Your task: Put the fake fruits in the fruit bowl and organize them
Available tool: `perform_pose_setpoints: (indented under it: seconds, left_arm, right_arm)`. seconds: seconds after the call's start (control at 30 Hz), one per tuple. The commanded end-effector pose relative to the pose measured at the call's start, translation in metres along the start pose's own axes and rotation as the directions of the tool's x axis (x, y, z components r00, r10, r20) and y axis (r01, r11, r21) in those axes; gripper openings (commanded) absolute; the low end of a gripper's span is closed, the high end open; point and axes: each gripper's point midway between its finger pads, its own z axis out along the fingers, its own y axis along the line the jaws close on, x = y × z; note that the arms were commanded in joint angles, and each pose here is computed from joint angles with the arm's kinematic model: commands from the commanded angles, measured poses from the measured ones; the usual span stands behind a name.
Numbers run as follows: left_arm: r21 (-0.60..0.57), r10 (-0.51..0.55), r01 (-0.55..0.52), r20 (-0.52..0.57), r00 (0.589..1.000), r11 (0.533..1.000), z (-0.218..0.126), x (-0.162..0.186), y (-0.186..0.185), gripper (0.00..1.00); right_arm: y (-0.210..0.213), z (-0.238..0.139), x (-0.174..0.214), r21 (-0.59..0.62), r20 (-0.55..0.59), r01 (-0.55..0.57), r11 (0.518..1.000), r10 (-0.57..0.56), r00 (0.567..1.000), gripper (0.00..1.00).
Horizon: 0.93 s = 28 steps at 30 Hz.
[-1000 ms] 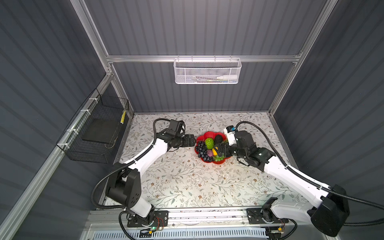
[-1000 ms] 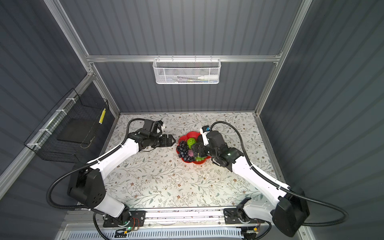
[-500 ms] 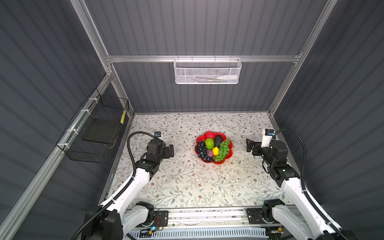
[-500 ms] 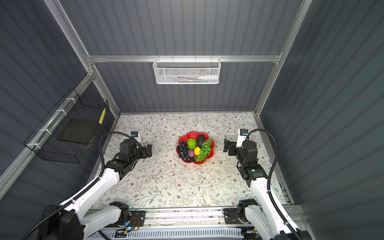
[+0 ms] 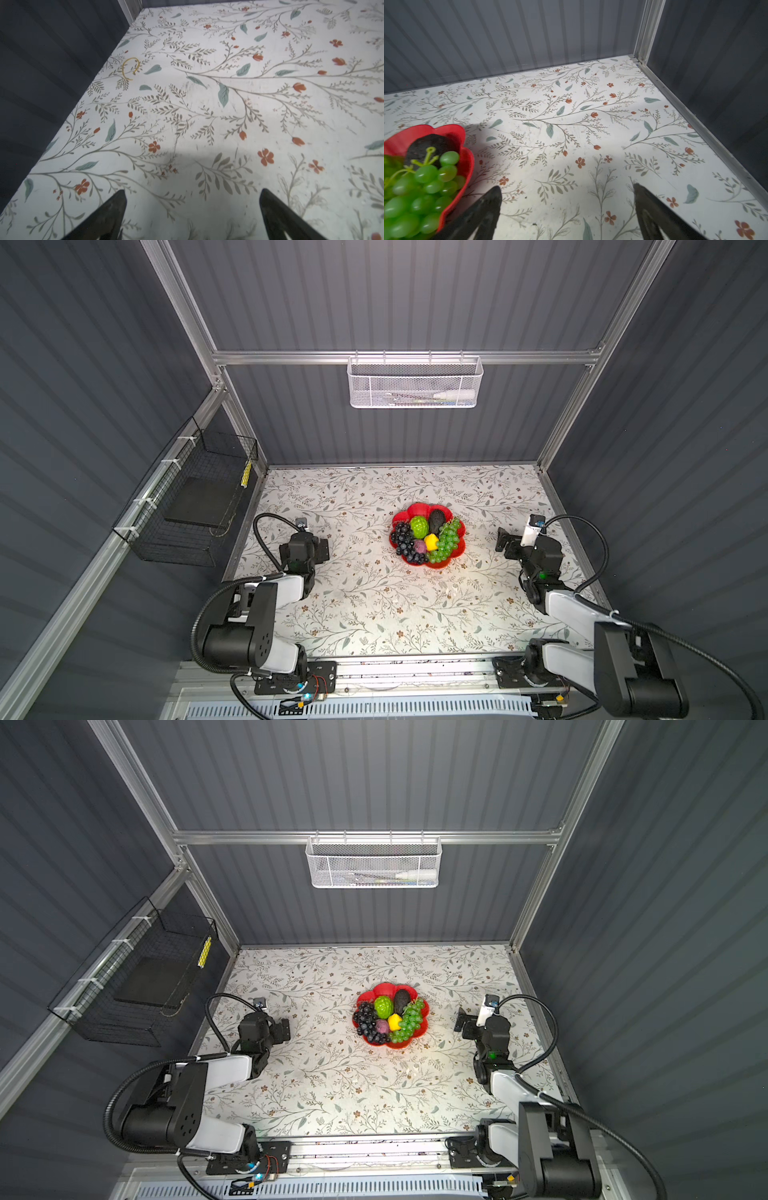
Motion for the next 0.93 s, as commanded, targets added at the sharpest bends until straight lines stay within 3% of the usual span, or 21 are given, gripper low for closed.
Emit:
perform_pose_setpoints:
  seconds: [0.0, 0.2, 0.37, 0.9]
  left_arm:
    - [0.021, -0.030, 0.027, 0.146, 0.989, 0.999, 0.010, -0.039, 0.000, 1.00]
    - [0.068, -0.057, 0.046, 0.166, 0.984, 0.997, 0.031, -0.022, -0.007, 1.00]
    - [0.069, -0.051, 0.043, 0.121, 0.991, 0.997, 0.033, -0.018, -0.008, 1.00]
    - [0.076, -0.050, 0.039, 0.146, 0.988, 0.996, 0.032, -0.020, -0.009, 1.00]
  right_arm:
    - [-0.007, 0.010, -0.027, 0.018, 0.141, 0.017, 1.000, -0.019, 0.990, 0.99]
    - [-0.002, 0.029, -0.009, -0.041, 0.056, 0.018, 0.999, -0.015, 0.998, 0.99]
    - [-0.001, 0.030, -0.009, -0.049, 0.058, 0.021, 0.999, -0.018, 0.998, 0.99]
    - [0.001, 0.031, -0.010, -0.063, 0.064, 0.024, 0.998, -0.020, 0.998, 0.99]
